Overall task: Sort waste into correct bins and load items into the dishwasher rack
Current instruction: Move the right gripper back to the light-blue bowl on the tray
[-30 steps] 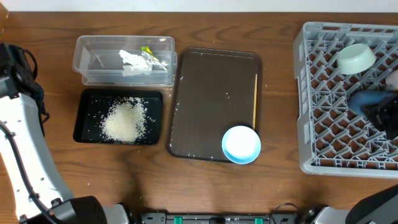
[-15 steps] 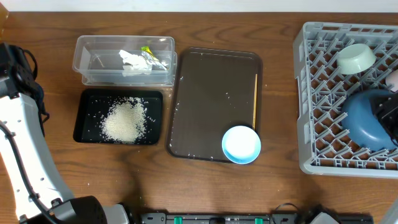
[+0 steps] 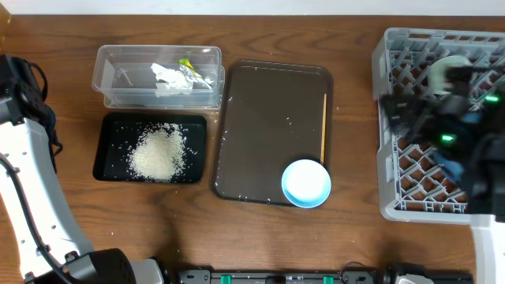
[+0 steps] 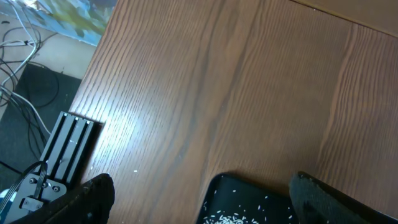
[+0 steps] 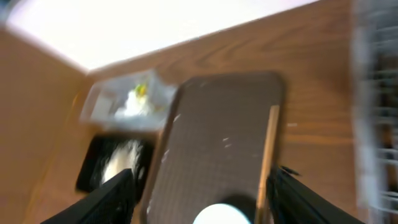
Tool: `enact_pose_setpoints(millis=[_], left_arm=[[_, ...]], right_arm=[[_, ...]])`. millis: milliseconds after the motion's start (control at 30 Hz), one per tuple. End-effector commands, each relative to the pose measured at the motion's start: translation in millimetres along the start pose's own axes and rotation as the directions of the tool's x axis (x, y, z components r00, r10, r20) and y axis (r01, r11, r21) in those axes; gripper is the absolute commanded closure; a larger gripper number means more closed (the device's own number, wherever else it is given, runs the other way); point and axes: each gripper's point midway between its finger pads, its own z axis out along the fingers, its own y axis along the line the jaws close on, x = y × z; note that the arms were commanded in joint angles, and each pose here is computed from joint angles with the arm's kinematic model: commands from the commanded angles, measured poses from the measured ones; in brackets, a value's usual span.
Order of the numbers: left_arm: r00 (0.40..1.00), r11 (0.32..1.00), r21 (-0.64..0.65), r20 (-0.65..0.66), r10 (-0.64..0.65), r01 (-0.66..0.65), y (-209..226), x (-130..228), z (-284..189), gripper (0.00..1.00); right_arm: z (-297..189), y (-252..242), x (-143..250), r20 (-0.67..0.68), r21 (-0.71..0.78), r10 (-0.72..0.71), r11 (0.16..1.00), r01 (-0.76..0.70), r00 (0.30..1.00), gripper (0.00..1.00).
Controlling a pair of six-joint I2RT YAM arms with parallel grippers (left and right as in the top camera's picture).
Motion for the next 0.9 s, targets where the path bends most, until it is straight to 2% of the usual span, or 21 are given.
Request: enact_pose_setpoints(millis=[0,100,200,367,533,767,867], left_arm=[[1.000,1.000,-0.001,0.009,-0.021,0.021,2.6,-3.3,-1.5,0.08],[1.000,1.000,-0.001,0.009,-0.021,0.021,2.6,-3.3,-1.5,0.08],[1.000,1.000,-0.001,0.009,-0.021,0.021,2.6,-3.3,-1.5,0.08],[1.000,1.000,-0.001,0.009,-0.021,0.021,2.6,-3.3,-1.5,0.08],[1.000,1.000,-0.001,0.009,-0.021,0.021,2.6,-3.3,-1.5,0.08],[1.000,1.000,-0.001,0.009,-0.021,0.021,2.6,-3.3,-1.5,0.08],[1.000,1.000,-0.001,0.009,-0.021,0.021,2.6,-3.3,-1.5,0.08]], right_arm=[[28.4,12.5,19.9,-0.082,0.043,-0.072,0.996,0.076,0.994,0.32],[57.9,23.2,50.4,-0.197,0.073,-0.120,0.988,0.137,0.973,0.31],[87.7,32.6,97.4,-0.368,0.069,-0.151,0.980,0.189,0.918,0.30],[120.9,28.6,176.7,-0.625,0.086,-0.165,0.957,0.278,0.763,0.22],[140.1,27.7,241.9,-0.779,0.058,-0.177,0.935,0.349,0.602,0.18],[144.3,0.9,295.3,-0.884,0.139,-0.101,0.876,0.463,0.457,0.25],[146.8,-7.1,305.9,-0.901,0.149,-0.084,0.862,0.485,0.425,0.39]])
